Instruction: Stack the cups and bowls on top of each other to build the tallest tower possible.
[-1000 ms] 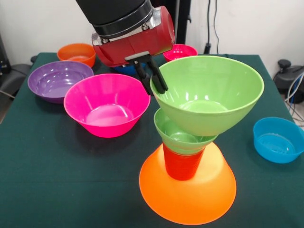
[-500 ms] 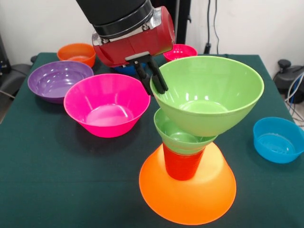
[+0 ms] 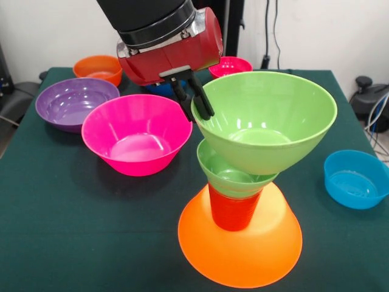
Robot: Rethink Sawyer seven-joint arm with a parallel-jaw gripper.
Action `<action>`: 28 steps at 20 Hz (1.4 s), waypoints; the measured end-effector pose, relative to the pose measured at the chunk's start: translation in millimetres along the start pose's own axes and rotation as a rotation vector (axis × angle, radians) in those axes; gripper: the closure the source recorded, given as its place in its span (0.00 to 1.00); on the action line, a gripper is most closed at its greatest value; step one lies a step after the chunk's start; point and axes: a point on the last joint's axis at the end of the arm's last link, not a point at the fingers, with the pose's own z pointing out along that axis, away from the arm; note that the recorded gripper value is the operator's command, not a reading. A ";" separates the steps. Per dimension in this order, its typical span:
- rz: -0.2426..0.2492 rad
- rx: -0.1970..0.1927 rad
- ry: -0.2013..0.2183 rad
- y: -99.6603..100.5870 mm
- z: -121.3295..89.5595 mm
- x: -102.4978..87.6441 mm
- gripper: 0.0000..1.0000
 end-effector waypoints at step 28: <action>-0.008 0.015 -0.001 -1.3 0.8 0.9 1.00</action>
